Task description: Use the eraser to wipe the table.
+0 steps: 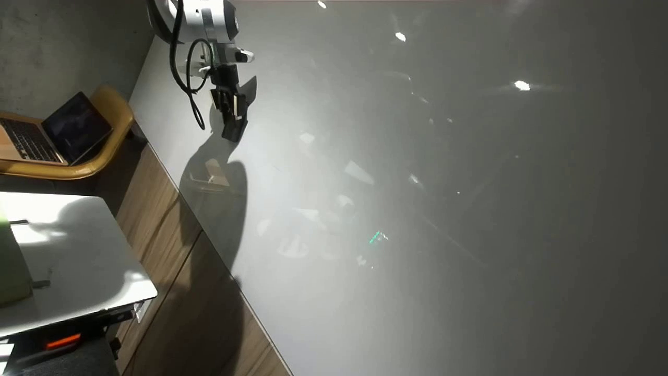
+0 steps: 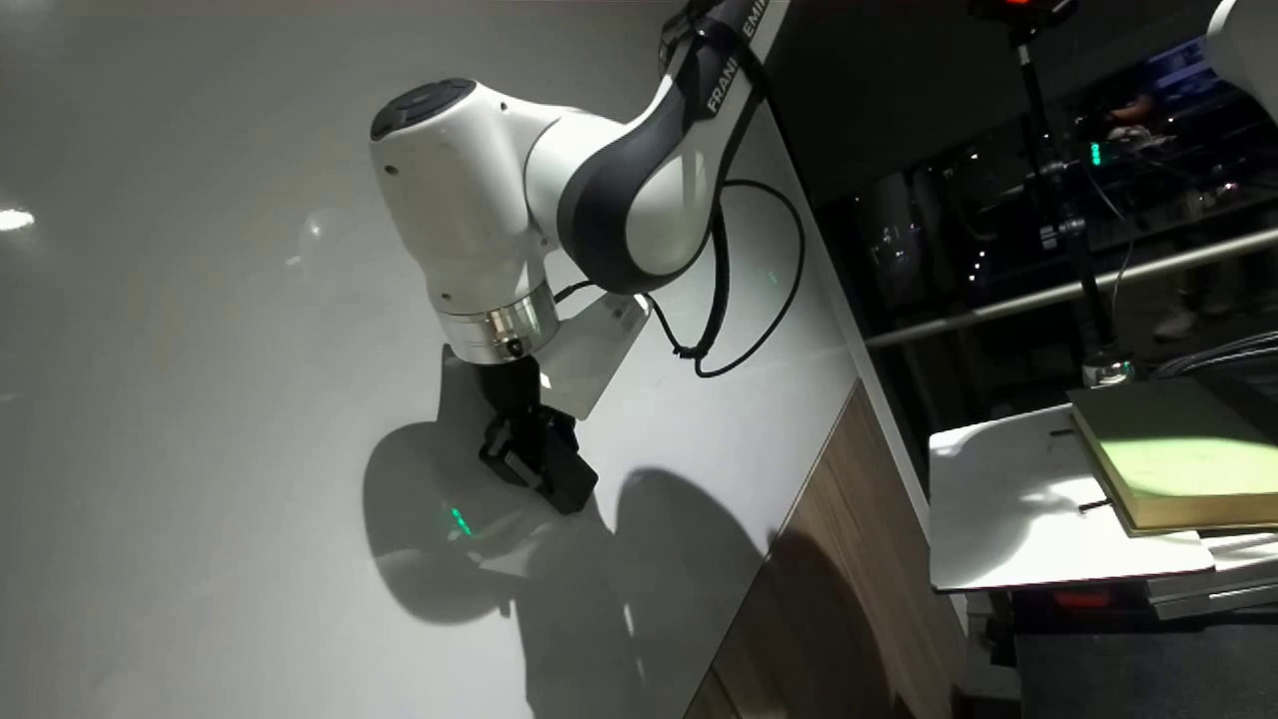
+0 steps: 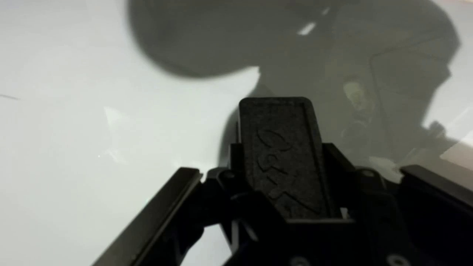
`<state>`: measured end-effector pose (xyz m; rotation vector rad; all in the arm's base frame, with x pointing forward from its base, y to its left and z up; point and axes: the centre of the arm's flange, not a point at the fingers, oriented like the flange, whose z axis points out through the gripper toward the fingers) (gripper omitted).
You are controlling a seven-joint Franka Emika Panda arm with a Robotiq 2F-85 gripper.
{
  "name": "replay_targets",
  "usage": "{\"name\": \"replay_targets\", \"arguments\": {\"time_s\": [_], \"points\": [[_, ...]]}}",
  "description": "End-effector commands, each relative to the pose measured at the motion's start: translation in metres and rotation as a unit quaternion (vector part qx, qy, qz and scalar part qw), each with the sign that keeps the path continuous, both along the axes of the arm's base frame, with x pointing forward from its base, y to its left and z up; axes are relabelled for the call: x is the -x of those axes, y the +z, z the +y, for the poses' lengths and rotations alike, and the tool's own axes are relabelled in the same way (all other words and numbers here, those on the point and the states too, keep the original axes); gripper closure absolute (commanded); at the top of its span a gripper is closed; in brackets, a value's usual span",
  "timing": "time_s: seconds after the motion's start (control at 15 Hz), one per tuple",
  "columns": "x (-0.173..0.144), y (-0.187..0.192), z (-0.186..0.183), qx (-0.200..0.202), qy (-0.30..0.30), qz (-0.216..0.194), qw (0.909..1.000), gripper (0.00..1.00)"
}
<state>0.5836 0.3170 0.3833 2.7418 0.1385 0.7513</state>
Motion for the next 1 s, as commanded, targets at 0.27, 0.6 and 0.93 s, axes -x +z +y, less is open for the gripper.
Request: {"name": "replay_targets", "arguments": {"time_s": [0.27,0.6,0.93], "points": [[-0.054,0.017,0.040,0.001,0.032,-0.017,0.9993,0.71],[-0.054,0.021,-0.032,0.021,0.002,-0.014,0.9997,0.71],[-0.032,0.025,-0.080,0.025,-0.042,-0.023,0.9986,0.71]]}}
